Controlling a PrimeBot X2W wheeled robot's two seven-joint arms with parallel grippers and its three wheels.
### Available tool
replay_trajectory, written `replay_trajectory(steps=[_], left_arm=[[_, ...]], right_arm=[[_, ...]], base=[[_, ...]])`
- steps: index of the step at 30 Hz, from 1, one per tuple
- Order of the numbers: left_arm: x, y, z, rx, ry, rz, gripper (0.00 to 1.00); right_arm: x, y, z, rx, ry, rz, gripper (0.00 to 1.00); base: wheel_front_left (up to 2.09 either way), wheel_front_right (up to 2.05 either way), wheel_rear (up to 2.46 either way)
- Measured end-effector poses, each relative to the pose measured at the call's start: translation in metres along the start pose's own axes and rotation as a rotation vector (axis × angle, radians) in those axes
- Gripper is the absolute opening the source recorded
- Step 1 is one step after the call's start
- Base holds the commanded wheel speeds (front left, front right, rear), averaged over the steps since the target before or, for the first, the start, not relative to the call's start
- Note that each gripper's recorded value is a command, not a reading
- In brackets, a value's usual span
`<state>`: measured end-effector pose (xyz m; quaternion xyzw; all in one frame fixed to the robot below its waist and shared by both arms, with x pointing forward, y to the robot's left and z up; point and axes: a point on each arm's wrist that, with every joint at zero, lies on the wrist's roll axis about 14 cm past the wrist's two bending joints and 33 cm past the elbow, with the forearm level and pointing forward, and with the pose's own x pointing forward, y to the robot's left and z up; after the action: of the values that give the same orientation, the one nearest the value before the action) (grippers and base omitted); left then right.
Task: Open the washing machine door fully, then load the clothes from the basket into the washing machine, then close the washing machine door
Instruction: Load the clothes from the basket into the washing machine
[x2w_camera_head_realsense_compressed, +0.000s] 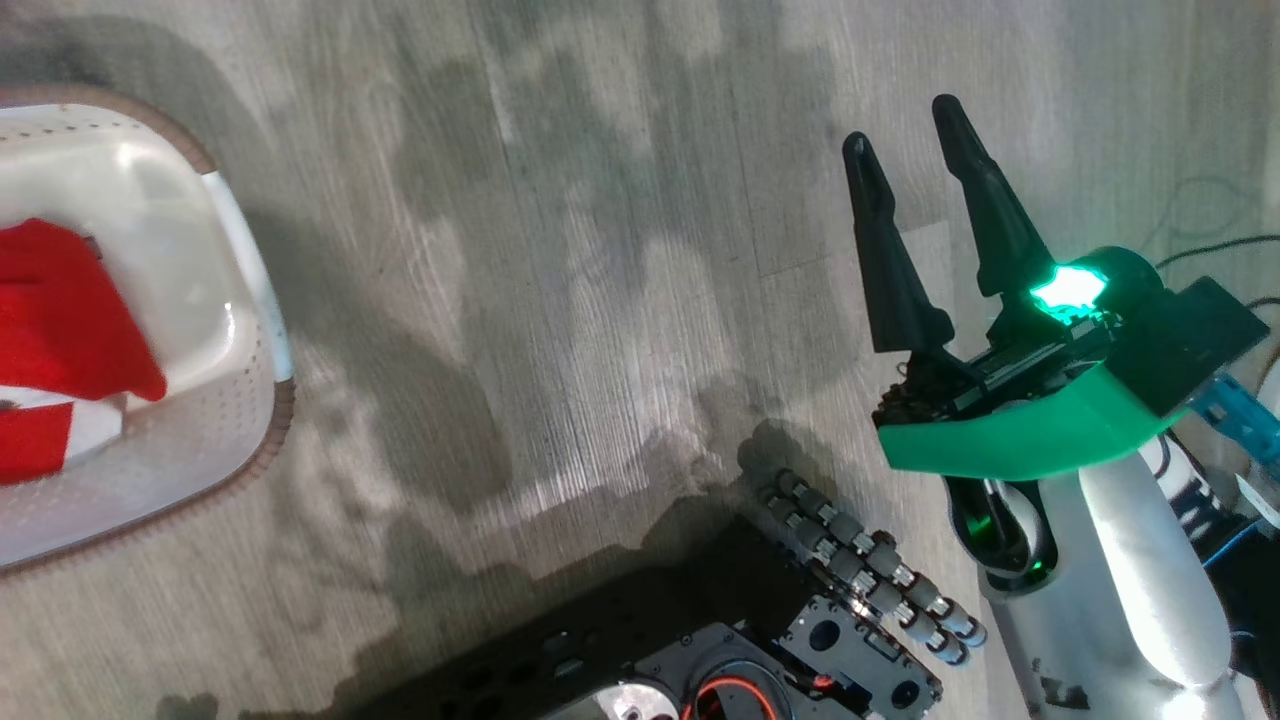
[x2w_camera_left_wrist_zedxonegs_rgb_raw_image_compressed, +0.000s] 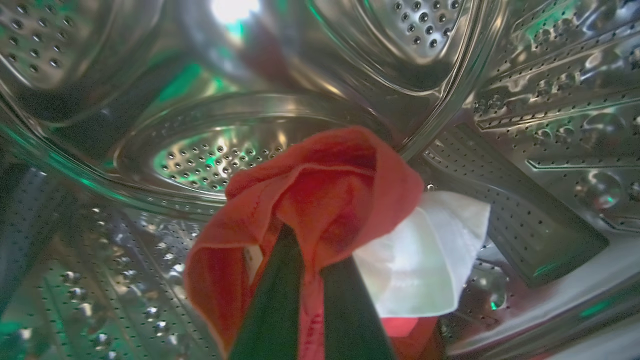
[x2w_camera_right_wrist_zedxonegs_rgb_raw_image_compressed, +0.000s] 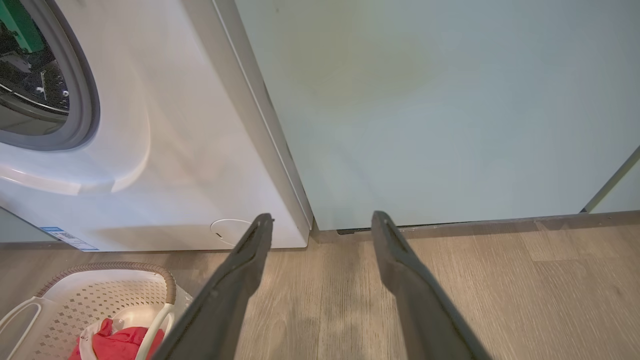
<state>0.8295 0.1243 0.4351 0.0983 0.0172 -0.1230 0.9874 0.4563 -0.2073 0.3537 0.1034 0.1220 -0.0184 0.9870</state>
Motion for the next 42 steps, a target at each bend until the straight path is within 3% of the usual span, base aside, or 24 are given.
replay_trajectory(steps=[14, 15, 16, 29, 42], left_arm=[[0.018, -0.010, -0.012, -0.080, -0.010, -0.004, 0.00], [0.018, -0.010, -0.012, -0.087, -0.011, -0.002, 0.38], [0.018, -0.010, -0.011, -0.085, -0.019, -0.002, 1.00], [0.011, -0.024, 0.013, -0.116, -0.069, -0.031, 1.00], [-0.043, -0.049, -0.005, -0.154, 0.009, -0.083, 1.00]], right_arm=[[-0.001, -0.006, 0.001, -0.002, 0.005, -0.017, 1.00], [-0.002, -0.006, 0.001, -0.003, 0.005, -0.017, 1.00], [-0.002, -0.006, 0.002, -0.003, 0.004, -0.017, 1.00], [-0.001, -0.003, 0.018, -0.006, -0.041, -0.008, 1.00], [-0.001, 0.010, 0.055, -0.047, -0.144, 0.032, 1.00]], base=[[0.00, 0.00, 0.00], [0.00, 0.00, 0.00], [0.00, 0.00, 0.00], [0.00, 0.00, 0.00], [0.00, 0.00, 0.00]])
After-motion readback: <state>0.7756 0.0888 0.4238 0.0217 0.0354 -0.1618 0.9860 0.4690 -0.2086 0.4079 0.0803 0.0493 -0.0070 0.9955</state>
